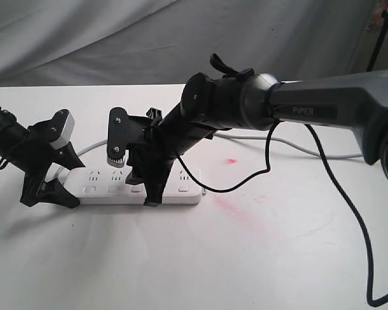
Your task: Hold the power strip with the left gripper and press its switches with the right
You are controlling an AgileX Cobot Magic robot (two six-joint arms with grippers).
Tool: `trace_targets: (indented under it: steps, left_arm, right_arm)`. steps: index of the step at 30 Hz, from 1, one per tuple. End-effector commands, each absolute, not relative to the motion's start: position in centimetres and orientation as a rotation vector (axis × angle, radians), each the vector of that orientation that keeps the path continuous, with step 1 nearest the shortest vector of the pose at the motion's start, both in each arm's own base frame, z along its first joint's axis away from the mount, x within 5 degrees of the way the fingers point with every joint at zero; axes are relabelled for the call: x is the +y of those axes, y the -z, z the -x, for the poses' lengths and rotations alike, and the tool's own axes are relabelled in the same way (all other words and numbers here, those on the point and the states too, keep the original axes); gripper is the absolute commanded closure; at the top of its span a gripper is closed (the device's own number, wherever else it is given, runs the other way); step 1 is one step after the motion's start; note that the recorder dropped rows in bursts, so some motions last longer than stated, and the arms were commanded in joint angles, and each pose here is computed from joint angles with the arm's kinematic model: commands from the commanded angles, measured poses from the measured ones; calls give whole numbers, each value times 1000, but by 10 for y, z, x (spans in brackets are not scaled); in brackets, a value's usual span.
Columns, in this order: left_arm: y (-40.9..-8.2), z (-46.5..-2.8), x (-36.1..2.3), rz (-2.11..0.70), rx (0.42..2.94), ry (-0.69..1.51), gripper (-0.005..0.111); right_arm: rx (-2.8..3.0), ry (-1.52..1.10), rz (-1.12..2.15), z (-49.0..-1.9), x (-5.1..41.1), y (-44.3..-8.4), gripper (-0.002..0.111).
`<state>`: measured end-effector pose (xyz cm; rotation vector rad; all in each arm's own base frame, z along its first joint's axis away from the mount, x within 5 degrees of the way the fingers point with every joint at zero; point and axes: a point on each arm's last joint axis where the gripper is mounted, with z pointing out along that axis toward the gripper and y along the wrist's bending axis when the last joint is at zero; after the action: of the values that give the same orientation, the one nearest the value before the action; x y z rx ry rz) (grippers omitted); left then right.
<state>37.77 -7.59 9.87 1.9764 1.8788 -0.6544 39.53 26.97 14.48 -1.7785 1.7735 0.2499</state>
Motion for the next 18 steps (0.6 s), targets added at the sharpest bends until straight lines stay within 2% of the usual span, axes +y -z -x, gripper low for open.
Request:
trace_targets:
  steps: [1, 18]
  left_arm:
    - [-99, -379, -76, -1971, 1886, 645, 41]
    - [-99, -379, -76, -1971, 1886, 645, 41]
  right_arm:
    - [1779, -243, 1746, -397, 268, -150, 74]
    - [1800, -240, 1745, -398, 268, -136, 74]
